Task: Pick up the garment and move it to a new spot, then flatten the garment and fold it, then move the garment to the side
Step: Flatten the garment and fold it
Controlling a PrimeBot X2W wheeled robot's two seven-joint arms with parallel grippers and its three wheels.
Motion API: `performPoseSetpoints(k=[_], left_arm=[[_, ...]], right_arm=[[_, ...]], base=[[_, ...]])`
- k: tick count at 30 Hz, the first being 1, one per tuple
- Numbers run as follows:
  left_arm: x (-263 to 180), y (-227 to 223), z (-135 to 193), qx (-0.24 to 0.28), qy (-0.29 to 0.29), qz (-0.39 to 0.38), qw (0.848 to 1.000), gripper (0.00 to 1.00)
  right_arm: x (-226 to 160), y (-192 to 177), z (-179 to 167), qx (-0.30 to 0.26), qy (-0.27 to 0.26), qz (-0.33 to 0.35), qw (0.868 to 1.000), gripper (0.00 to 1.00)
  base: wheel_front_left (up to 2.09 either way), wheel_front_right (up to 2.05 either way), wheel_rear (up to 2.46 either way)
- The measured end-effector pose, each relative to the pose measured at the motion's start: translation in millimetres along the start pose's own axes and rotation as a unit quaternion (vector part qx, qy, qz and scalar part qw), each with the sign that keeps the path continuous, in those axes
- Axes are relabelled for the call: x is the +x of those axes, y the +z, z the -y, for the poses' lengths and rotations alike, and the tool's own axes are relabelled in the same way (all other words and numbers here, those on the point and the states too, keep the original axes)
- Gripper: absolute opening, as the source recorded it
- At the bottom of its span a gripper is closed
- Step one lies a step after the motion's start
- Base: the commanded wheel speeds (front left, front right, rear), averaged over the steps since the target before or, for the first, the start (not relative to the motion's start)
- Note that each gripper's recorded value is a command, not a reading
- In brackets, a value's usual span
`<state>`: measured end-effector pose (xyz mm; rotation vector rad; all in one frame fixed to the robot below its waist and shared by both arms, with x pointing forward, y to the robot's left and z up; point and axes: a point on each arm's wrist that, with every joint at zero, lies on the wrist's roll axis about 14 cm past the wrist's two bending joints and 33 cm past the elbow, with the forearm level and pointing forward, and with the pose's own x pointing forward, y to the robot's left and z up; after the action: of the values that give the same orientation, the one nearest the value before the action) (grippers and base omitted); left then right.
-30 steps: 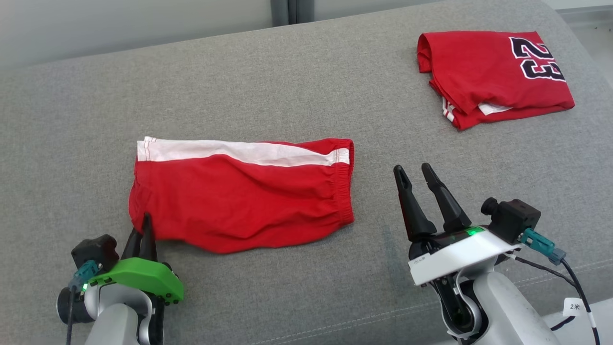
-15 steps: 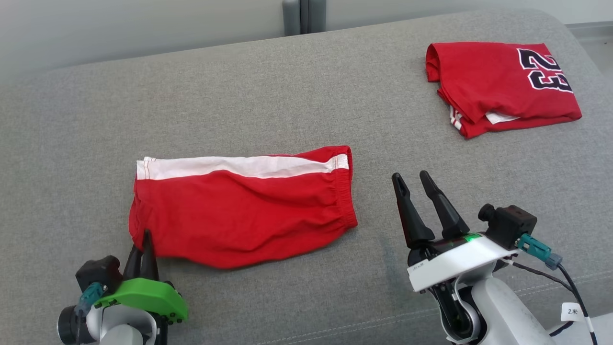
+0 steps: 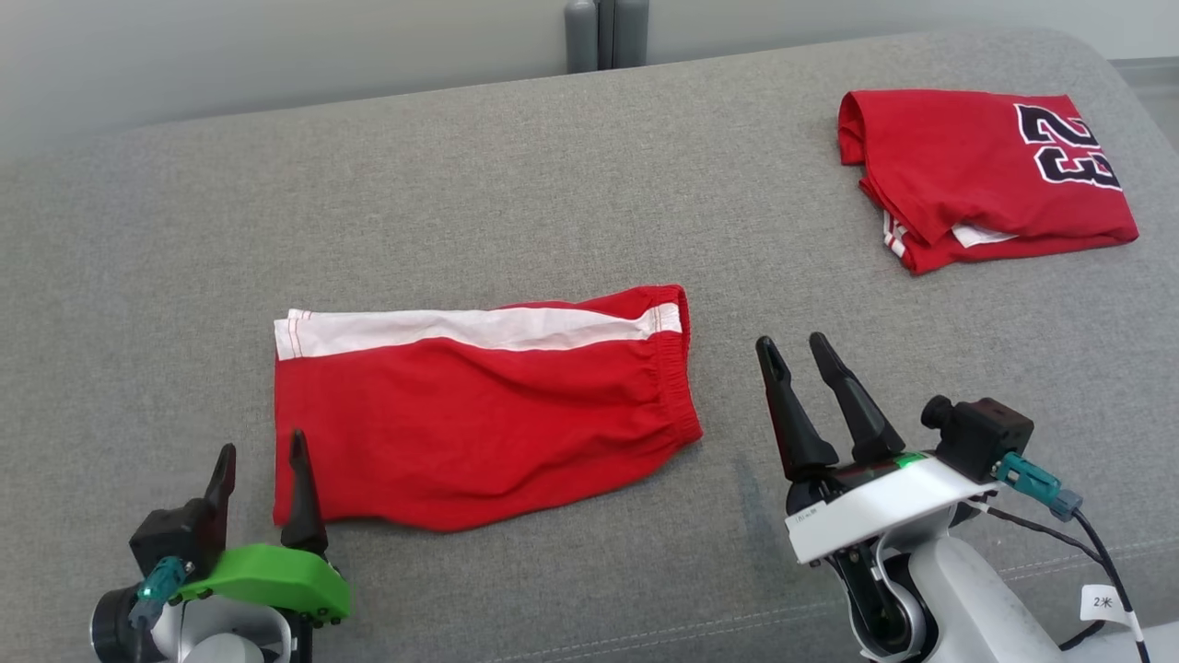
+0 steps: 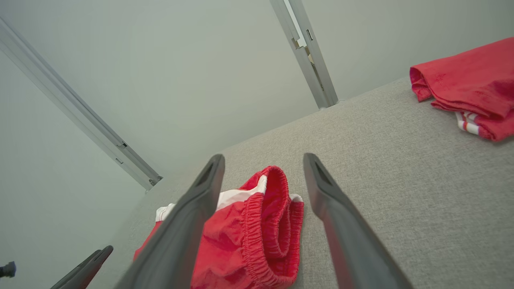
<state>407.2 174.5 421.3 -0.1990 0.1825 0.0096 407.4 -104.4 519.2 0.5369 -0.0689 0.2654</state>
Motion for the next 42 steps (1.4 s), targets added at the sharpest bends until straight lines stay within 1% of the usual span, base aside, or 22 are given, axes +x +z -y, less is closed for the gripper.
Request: performPoseSetpoints(k=[5,12,18,23,26,29,35,39,42], left_arm=[[-7.9,30.4,-5.7,0.013,0.01,0.051,0.999,1.0],[-25.9,66.7,-9.8,0.055,0.024,0.11,0.992,1.0],[-44.3,82.0,-10.4,0.077,0.033,0.137,0.987,1.0],[-57.4,87.3,-9.9,0.084,0.034,0.149,0.985,1.0],[-65.0,85.8,-5.3,0.097,0.026,0.149,0.984,1.0],[-69.3,82.8,-3.8,0.098,0.02,0.146,0.984,1.0],[-75.1,76.8,-5.8,0.101,0.011,0.136,0.985,1.0],[-76.0,74.2,-2.3,0.099,-0.007,0.132,0.986,1.0],[-76.8,69.7,7.3,0.102,-0.037,0.125,0.986,1.0]], right_arm=[[0.2,5.2,-0.7,-0.013,0.005,0.005,1.0,1.0],[-3.1,17.5,-4.4,-0.074,0.016,0.017,0.997,1.0],[-14.7,21.4,-3.7,-0.108,0.009,0.021,0.994,1.0],[-23.2,29.3,1.0,-0.123,-0.003,0.031,0.992,1.0],[-29.4,34.9,5.8,-0.132,-0.014,0.038,0.99,1.0],[-34.4,38.0,12.3,-0.141,-0.025,0.04,0.989,1.0],[-43.1,33.2,19.8,-0.15,-0.039,0.031,0.987,1.0],[-45.7,31.0,23.1,-0.152,-0.045,0.026,0.987,1.0],[-46.7,29.3,25.0,-0.151,-0.049,0.022,0.987,1.0]], base=[[0.0,0.0,0.0],[0.0,0.0,0.0],[0.0,0.0,0.0],[0.0,0.0,0.0],[0.0,0.0,0.0],[0.0,0.0,0.0],[0.0,0.0,0.0],[0.0,0.0,0.0],[0.0,0.0,0.0]])
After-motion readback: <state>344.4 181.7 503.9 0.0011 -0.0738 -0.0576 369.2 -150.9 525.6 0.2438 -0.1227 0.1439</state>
